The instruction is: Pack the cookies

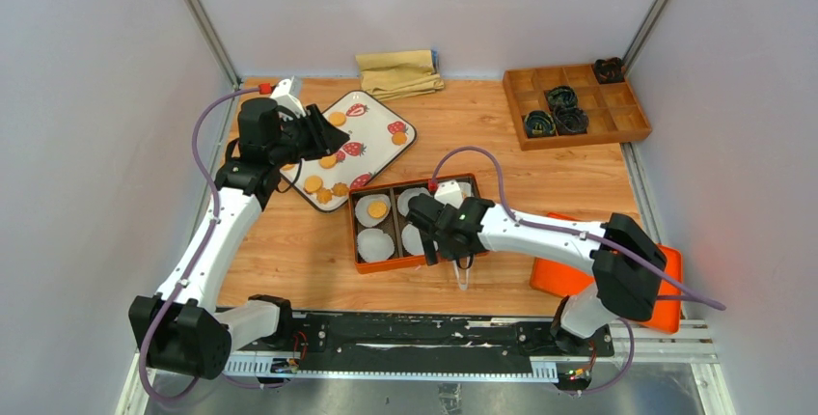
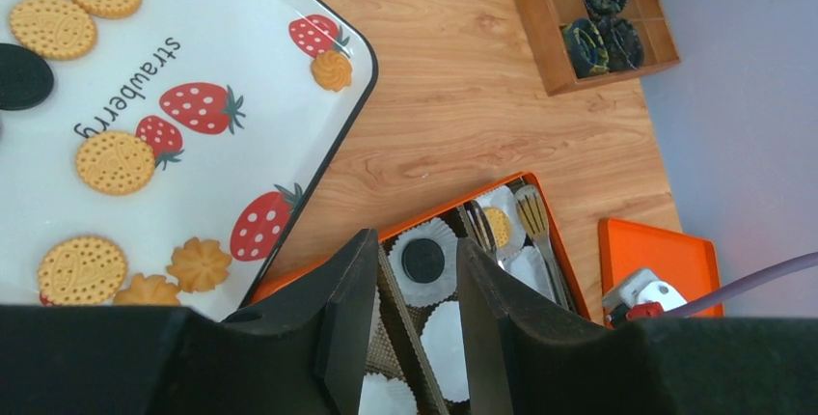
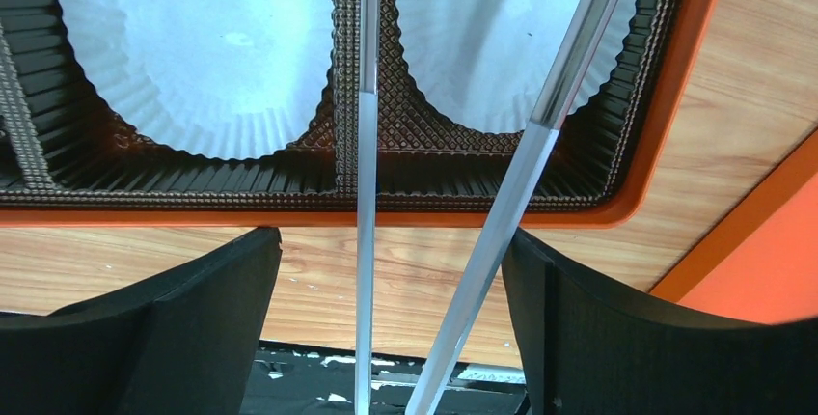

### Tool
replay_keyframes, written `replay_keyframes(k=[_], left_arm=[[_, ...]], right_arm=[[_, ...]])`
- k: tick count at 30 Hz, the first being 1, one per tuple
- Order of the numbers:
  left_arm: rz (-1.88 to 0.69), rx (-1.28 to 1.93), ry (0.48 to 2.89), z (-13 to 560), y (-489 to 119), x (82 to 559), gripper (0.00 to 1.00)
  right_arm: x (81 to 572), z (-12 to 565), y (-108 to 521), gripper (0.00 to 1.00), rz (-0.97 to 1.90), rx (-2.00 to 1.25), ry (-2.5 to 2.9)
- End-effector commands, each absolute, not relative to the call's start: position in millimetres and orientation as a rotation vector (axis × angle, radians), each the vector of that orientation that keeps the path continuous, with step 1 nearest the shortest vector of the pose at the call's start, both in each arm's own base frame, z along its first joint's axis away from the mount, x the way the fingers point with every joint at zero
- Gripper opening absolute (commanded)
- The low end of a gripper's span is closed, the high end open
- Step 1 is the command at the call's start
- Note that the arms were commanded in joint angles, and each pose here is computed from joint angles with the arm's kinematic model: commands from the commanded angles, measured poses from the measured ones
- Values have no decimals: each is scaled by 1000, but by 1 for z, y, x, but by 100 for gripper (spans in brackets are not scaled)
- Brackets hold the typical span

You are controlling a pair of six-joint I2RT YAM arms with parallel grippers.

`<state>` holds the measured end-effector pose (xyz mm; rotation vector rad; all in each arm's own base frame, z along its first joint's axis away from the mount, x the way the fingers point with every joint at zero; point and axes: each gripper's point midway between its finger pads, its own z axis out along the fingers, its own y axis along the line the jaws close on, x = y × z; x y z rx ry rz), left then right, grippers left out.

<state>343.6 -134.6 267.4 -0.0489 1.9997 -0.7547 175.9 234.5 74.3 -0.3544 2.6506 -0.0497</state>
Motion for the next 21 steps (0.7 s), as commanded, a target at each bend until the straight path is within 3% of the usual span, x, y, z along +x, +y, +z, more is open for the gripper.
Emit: replay_keyframes(k=[1,9,15,21], left_arm=[[-779,-9,1983,275,-141,345,42],[-793,-8,1981,274,-143,345,42],[-797,-8,1987,271,-144,347,42],[-804,-6,1996,268,-145,348,42]], right_arm=[[185,90,241,90,46,-298,2608],[200,82,228,90,-1,-233,2646],[210,74,231,76,-37,-232,2661],[212,85,232,70,4,-219,2632]])
